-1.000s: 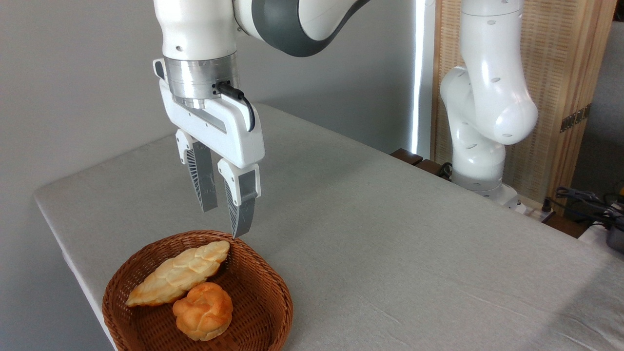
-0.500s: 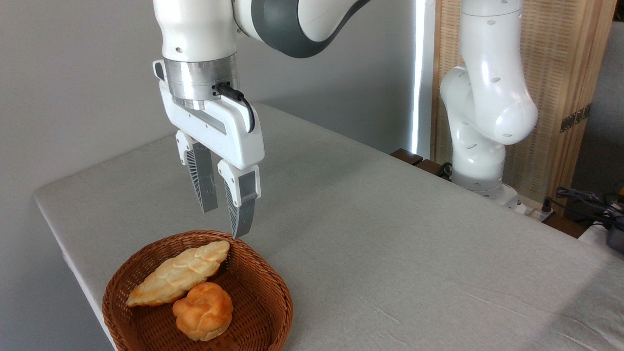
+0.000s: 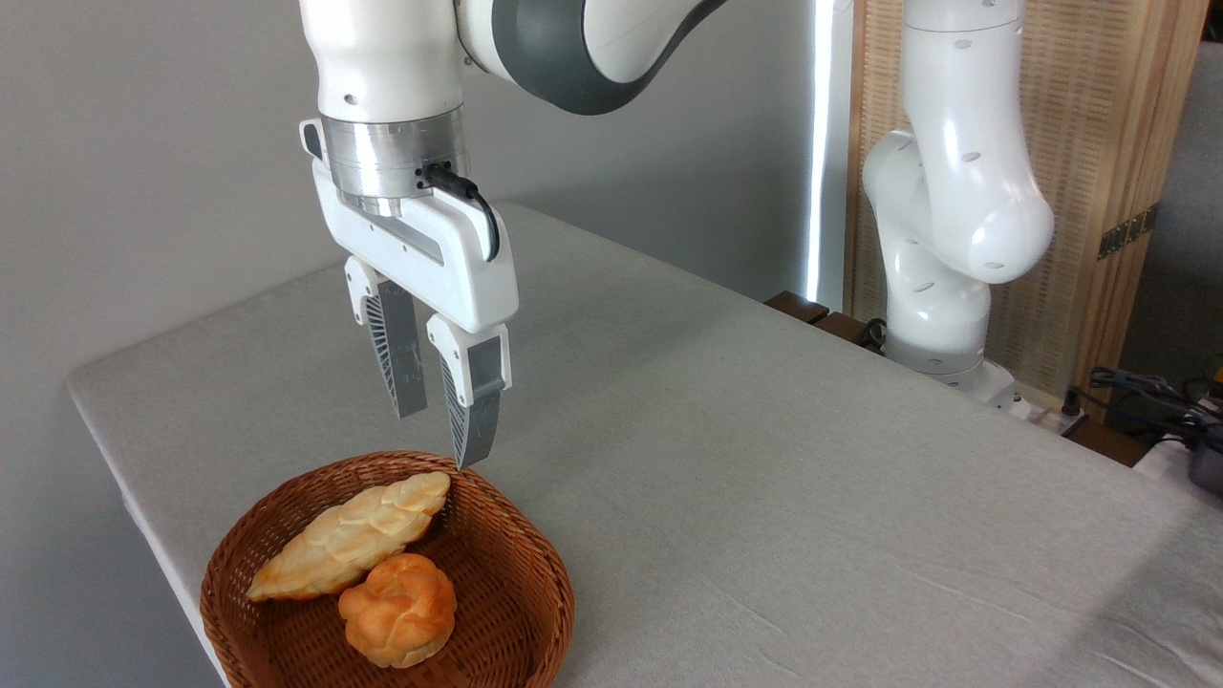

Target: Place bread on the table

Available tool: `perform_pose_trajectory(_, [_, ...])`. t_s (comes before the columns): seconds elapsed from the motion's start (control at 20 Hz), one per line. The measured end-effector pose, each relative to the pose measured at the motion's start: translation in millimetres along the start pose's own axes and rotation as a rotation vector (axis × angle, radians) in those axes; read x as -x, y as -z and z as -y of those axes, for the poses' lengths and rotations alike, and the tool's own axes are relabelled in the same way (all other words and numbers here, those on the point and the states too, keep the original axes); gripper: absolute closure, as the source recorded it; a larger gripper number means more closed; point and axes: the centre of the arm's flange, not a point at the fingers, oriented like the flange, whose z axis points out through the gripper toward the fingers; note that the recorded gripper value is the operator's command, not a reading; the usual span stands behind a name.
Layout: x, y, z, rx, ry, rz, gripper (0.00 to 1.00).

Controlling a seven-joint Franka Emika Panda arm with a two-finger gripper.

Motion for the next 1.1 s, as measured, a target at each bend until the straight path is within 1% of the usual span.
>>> perform_pose_trajectory(0.75, [-2.3,-0.2,-1.2,-0.004,-0.004,-0.005,0.0])
perform_pose_trajectory(0.95, [-10.3,2.4,-0.4,-0.025,-0.001,-0.058,0.0])
perform_pose_trajectory(1.1, [-16.3,-3.2,-1.9,-0.026,-0.003,-0.071,0.0])
